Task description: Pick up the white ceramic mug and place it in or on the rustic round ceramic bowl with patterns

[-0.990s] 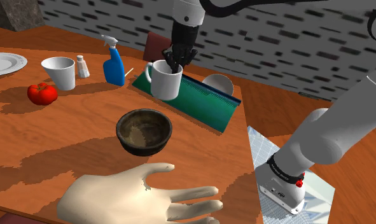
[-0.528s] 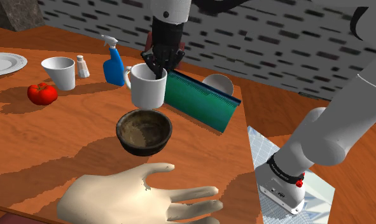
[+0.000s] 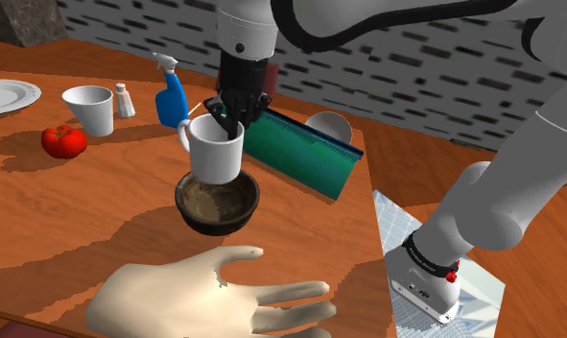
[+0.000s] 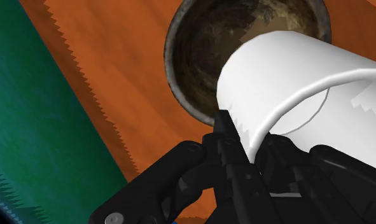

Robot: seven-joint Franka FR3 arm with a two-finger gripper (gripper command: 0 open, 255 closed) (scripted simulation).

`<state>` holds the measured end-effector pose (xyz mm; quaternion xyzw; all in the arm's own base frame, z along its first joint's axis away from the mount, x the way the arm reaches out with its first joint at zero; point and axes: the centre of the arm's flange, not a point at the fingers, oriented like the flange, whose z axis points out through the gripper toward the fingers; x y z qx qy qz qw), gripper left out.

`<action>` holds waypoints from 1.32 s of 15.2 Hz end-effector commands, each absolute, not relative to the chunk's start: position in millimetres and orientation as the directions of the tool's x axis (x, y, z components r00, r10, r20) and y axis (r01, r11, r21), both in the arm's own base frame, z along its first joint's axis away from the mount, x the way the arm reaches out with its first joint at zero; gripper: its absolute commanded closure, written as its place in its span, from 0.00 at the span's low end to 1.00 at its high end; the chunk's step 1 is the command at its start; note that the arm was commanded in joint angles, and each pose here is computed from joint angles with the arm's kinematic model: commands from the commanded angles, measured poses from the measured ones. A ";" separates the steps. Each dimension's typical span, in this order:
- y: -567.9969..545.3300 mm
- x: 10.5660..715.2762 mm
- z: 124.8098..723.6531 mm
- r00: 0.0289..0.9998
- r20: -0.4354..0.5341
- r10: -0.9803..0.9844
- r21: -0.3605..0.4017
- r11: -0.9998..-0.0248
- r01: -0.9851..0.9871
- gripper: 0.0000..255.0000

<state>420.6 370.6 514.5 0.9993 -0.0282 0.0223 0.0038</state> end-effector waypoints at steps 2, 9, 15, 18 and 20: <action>370.8 421.4 497.6 0.997 0.046 -0.056 0.006 -0.998 -0.057 1.00; 370.8 421.4 460.6 0.997 0.046 -0.056 0.006 -0.998 -0.057 1.00; 370.8 421.4 450.5 0.997 0.046 -0.056 0.006 -0.998 -0.057 1.00; 370.8 421.4 450.5 0.997 0.046 -0.056 0.006 -0.998 -0.057 1.00; 370.8 421.4 450.5 0.997 0.046 -0.056 0.006 -0.998 -0.057 0.00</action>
